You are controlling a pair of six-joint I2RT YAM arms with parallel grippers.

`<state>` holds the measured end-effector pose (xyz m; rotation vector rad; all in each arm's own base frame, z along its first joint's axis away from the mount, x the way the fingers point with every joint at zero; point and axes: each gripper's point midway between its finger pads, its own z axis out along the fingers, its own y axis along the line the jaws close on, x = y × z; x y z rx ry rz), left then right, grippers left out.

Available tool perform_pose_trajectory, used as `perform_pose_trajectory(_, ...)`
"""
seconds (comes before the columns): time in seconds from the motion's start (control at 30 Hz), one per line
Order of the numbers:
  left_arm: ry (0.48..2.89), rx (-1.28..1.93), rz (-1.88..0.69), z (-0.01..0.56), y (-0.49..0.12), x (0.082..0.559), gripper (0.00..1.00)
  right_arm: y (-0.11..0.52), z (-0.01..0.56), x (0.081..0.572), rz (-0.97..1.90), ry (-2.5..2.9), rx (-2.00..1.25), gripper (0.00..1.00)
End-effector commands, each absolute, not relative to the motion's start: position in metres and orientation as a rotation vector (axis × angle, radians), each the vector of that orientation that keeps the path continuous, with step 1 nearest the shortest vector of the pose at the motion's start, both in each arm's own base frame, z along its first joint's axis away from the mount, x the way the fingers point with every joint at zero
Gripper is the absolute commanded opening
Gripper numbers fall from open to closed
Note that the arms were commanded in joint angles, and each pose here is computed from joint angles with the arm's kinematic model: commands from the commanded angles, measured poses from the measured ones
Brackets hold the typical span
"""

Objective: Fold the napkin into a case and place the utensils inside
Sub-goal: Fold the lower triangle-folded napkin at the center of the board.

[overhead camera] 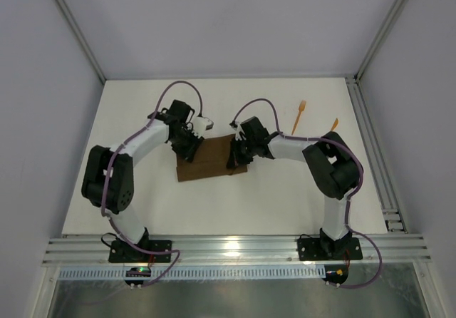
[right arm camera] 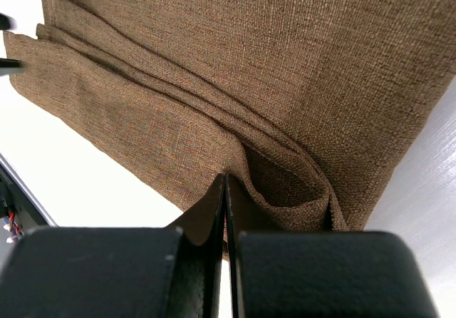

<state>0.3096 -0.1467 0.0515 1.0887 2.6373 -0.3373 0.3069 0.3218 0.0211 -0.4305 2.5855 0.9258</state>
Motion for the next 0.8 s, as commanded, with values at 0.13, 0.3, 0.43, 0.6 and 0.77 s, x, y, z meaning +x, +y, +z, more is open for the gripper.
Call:
perform_pose_trajectory(0.13,2.445,1.144,-0.326,0.101,-0.17,0.298,0.04,0.314,0.012,0.308,0.869,2.618,-0.407,0.03)
perform_pose_trajectory(0.3,2.59,1.219,-0.361,0.061,-0.161,0.267,0.0,0.312,0.013,0.309,0.873,2.618,-0.401,0.03)
perform_pose_trajectory(0.43,2.589,1.235,-0.252,0.041,-0.149,0.274,0.03,0.311,0.011,0.309,0.875,2.625,-0.401,0.03)
perform_pose_trajectory(0.6,2.651,1.229,-0.247,0.014,-0.139,0.275,0.02,0.301,0.008,0.311,0.86,2.637,-0.385,0.03)
perform_pose_trajectory(0.77,2.708,1.221,-0.32,-0.006,-0.137,0.264,0.02,0.29,0.012,0.317,0.82,2.624,-0.391,0.03)
